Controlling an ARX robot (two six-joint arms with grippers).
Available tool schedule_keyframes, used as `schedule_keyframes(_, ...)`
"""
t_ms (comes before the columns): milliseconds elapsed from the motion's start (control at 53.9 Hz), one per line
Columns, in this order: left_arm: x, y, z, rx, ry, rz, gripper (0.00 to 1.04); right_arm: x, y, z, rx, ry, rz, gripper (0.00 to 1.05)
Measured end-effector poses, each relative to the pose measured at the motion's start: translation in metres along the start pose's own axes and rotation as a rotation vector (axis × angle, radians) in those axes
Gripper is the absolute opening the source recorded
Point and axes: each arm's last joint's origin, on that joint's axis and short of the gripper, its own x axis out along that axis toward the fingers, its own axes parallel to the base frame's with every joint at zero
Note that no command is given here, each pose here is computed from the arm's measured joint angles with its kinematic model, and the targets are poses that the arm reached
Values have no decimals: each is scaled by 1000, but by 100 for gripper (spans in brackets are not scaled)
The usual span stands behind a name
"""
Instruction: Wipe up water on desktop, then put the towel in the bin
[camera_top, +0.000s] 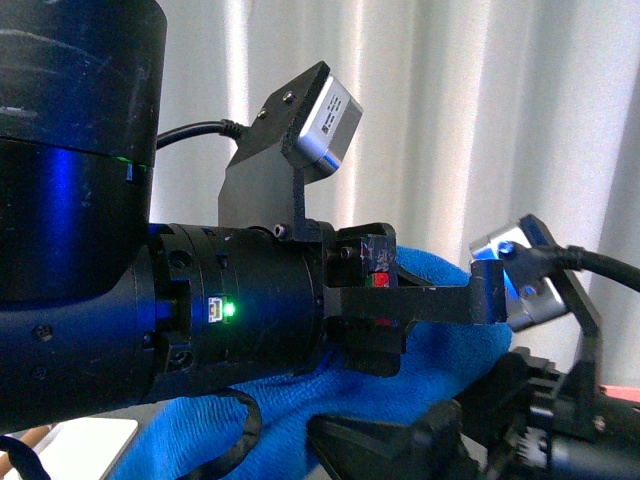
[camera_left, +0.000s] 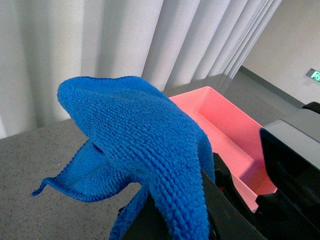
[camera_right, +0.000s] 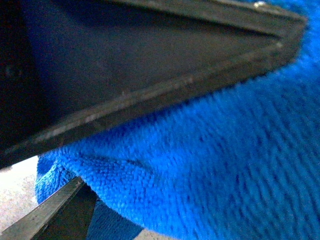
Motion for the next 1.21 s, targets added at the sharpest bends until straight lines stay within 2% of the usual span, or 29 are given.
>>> schedule_keyframes(185,0,2,0,0,-3,11,5,13,4,-1,22,-18,18,97)
schedule_keyframes(241,-1,2,0,0,-3,13,5,15,6,-2,22,-25,26,92)
schedule_keyframes(519,-1,2,1,3,-3,14,5,21,13,-5,-2,-54,52,57)
schedule_keyframes(593,-1,2,1,3,-3,14,5,20,14,-6,-16,-59,51,43)
schedule_keyframes(871,-1,2,0,3,-2,9,5,15,9,-8,-40,-70,35,10)
schedule_keyframes(945,0,1,0,3,-2,7,5,14,8,-8,-52,-71,30,5)
schedule_keyframes(1149,0,1,0,3,-2,6,5,12,8,-10,-76,-67,22,5)
schedule_keyframes(1205,0,1,0,2,-2,5,9,12,7,-11,-79,-64,20,5)
